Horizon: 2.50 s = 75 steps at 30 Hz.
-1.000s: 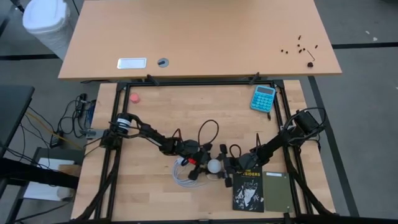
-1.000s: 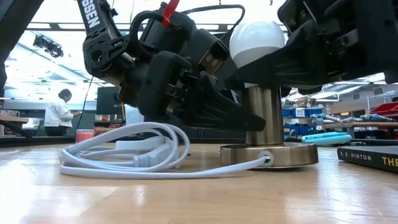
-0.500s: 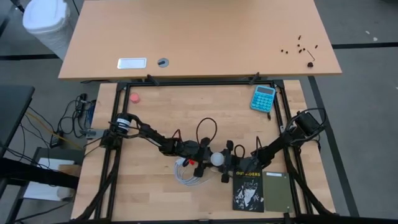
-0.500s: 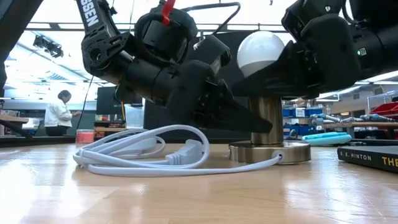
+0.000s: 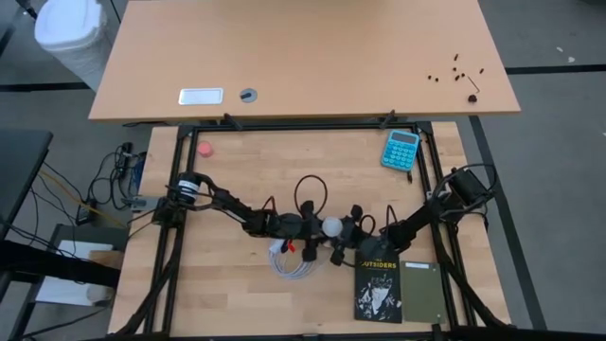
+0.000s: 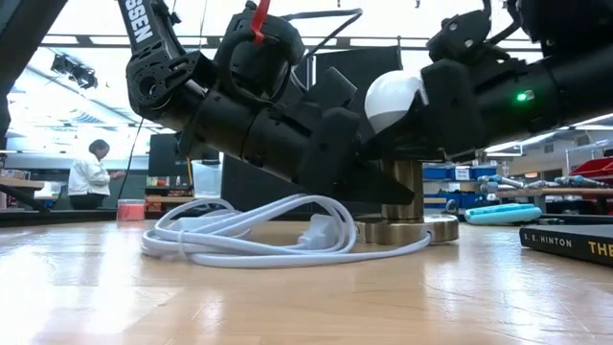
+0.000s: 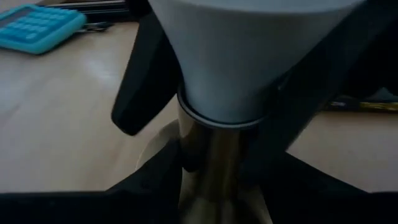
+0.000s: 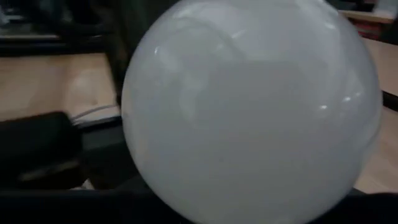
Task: Screw lightbulb
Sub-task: Insert the white lightbulb into the silver lamp
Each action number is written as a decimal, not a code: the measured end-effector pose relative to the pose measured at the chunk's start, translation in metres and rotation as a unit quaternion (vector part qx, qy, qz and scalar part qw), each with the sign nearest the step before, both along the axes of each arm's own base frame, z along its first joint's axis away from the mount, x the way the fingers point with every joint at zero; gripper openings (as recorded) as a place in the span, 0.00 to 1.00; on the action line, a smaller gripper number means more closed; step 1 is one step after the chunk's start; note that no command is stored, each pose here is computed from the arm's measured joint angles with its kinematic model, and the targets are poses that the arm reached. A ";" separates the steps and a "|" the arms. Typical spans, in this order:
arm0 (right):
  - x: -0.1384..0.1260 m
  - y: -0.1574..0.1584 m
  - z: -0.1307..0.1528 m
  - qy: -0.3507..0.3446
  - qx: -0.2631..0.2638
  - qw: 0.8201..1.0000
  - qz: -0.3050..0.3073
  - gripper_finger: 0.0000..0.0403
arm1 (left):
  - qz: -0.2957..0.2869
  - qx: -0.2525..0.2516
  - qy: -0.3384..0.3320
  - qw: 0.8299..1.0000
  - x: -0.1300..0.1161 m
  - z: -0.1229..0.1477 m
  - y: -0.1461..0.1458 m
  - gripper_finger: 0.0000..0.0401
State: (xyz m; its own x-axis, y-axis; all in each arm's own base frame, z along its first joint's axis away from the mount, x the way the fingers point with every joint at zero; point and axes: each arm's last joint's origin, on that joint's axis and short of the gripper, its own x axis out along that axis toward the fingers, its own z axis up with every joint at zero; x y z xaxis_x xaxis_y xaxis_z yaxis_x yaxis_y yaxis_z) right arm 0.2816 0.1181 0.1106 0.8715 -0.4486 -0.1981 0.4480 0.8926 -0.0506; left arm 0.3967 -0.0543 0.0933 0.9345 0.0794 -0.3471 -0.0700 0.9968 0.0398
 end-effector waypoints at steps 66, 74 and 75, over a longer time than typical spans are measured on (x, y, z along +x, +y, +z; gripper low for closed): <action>-0.045 0.013 0.033 0.098 0.093 0.990 0.033 0.75 | 0.014 -0.006 0.008 1.000 -0.001 -0.002 0.001 0.46; -0.036 0.010 0.039 0.086 0.082 0.990 0.073 0.74 | 0.007 -0.004 0.009 1.000 -0.001 -0.002 0.000 0.46; -0.035 0.010 0.040 0.087 0.085 0.989 0.080 0.73 | 0.006 -0.003 0.008 1.000 -0.001 -0.001 0.000 0.46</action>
State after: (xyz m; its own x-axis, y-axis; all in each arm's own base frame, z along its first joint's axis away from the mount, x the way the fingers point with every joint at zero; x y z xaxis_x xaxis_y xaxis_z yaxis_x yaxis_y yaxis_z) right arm 0.2462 0.1286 0.1502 0.8753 -0.2541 -0.4115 0.2973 0.9538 0.0433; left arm 0.3957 -0.0542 0.0921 0.9276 0.0885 -0.3630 -0.0817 0.9961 0.0342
